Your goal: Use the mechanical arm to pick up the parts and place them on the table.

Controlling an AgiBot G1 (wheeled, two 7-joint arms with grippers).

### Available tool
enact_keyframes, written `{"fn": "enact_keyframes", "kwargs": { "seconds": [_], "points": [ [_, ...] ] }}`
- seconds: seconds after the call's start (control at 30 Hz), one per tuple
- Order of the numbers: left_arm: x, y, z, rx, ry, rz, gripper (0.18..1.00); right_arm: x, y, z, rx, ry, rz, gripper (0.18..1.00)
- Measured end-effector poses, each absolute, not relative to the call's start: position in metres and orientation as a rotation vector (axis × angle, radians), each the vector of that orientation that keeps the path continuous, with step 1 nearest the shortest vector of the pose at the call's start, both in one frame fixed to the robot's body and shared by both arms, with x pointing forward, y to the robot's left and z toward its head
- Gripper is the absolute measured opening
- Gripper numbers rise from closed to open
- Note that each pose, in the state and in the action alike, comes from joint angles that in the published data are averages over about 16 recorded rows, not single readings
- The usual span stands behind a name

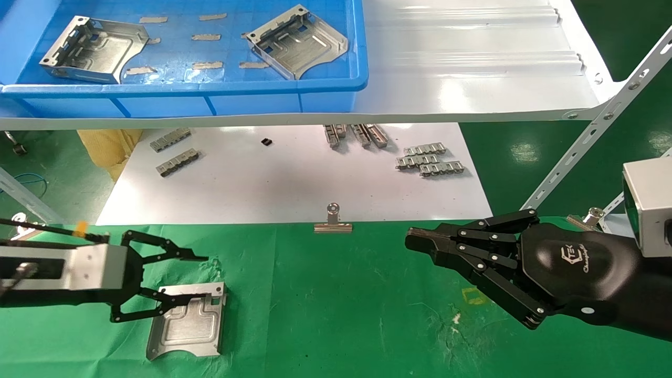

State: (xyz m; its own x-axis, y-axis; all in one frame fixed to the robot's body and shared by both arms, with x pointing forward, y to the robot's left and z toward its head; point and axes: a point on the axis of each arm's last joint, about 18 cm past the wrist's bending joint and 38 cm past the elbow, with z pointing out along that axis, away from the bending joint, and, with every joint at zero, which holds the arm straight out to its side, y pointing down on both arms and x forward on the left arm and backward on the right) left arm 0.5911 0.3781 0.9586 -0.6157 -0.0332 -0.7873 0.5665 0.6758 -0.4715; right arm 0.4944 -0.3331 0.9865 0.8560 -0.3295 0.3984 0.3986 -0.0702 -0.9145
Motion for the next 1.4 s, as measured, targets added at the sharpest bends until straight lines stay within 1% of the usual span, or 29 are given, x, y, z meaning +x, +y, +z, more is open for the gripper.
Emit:
{"fn": "enact_keyframes", "kwargs": {
  "seconds": [0.13,0.27,0.33,0.47,0.67,0.73,0.87,0.93,1.1,1.4],
  "points": [
    [0.577,0.373,0.969,0.423,2.052,-1.023,0.518,0.494,-0.333,0.987,-1.528,-0.057,-0.599,0.191],
    [0.567,0.367,0.975,0.429,2.043,-1.099,0.618,0.494,-0.333,0.987,-1.528,-0.057,-0.599,0.193],
    [0.563,0.364,0.976,0.429,2.039,-1.132,0.654,0.494,-0.333,0.987,-1.528,-0.057,-0.599,0.194],
    [0.558,0.358,0.978,0.422,2.033,-1.186,0.754,0.494,-0.333,0.987,-1.528,-0.057,-0.599,0.206],
    [0.553,0.348,0.979,0.404,2.019,-1.264,0.870,0.494,-0.333,0.987,-1.528,-0.057,-0.599,0.243],
    [0.551,0.345,0.979,0.399,2.014,-1.289,0.892,0.494,-0.333,0.987,-1.528,-0.057,-0.599,0.257],
    [0.546,0.339,0.980,0.388,2.004,-1.338,0.945,0.494,-0.333,0.987,-1.528,-0.057,-0.599,0.316],
    [0.544,0.336,0.980,0.383,2.000,-1.362,0.958,0.494,-0.333,0.987,-1.528,-0.057,-0.599,0.340],
    [0.537,0.330,0.981,0.369,1.988,-1.422,0.987,0.494,-0.333,0.987,-1.528,-0.057,-0.599,0.445],
    [0.524,0.319,0.984,0.346,1.968,-1.526,1.001,0.494,-0.333,0.987,-1.528,-0.057,-0.599,0.674]
  ]
}}
